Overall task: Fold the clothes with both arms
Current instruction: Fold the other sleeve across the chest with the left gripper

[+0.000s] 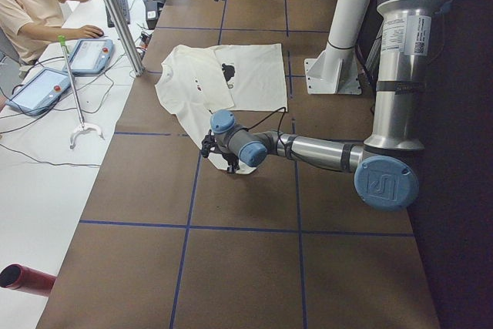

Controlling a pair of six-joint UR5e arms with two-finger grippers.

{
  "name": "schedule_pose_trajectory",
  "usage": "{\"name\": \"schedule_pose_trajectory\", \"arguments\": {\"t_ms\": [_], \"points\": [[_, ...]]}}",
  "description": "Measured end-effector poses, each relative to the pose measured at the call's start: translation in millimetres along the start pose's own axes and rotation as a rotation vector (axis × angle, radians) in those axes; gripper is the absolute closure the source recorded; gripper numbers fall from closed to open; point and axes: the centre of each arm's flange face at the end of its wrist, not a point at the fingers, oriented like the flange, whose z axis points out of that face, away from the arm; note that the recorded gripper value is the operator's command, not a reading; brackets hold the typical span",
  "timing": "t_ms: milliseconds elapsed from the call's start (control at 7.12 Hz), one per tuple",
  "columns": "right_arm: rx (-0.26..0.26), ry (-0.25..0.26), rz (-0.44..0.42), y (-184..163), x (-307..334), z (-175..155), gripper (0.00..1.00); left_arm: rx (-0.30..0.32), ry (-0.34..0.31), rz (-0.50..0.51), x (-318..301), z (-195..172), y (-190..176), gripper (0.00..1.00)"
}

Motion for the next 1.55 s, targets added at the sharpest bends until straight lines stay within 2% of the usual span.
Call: {"name": "schedule_pose_trajectory", "arguments": {"t_ms": [281,562,702,983,1124,1264,1405,1545], "points": [[0.012,0.007,0.007,-4.6,21.3,-15.5,0.0,0.072,0.167,0.006,120.2,-64.5,-32.0,1.0],[0.045,0.043,-0.023,-20.3,67.9,-37.3,0.0,0.158,0.297,-0.076,304.5,-102.2,-76.8,1.0],[0.051,0.066,-0.052,-23.2,90.2,-43.8,0.0,0.215,0.318,-0.131,407.7,-95.8,-98.4,1.0],[0.052,0.089,-0.073,-23.0,110.9,-48.0,0.0,0.277,0.296,-0.186,578.8,-38.6,-128.8,1.0],[0.051,0.089,-0.076,-20.5,114.6,-50.2,0.0,0.304,0.289,-0.185,624.9,-4.0,-130.6,0.71],[0.052,0.084,-0.079,-17.0,118.4,-53.0,0.0,0.338,0.292,-0.179,644.5,24.0,-126.7,0.29],[0.054,0.076,-0.082,-13.6,122.9,-54.8,0.0,0.363,0.299,-0.187,650.7,37.4,-126.7,0.27],[0.053,0.067,-0.086,-10.4,124.5,-54.7,0.0,0.381,0.308,-0.21,648.2,35.8,-133.4,0.27]]}}
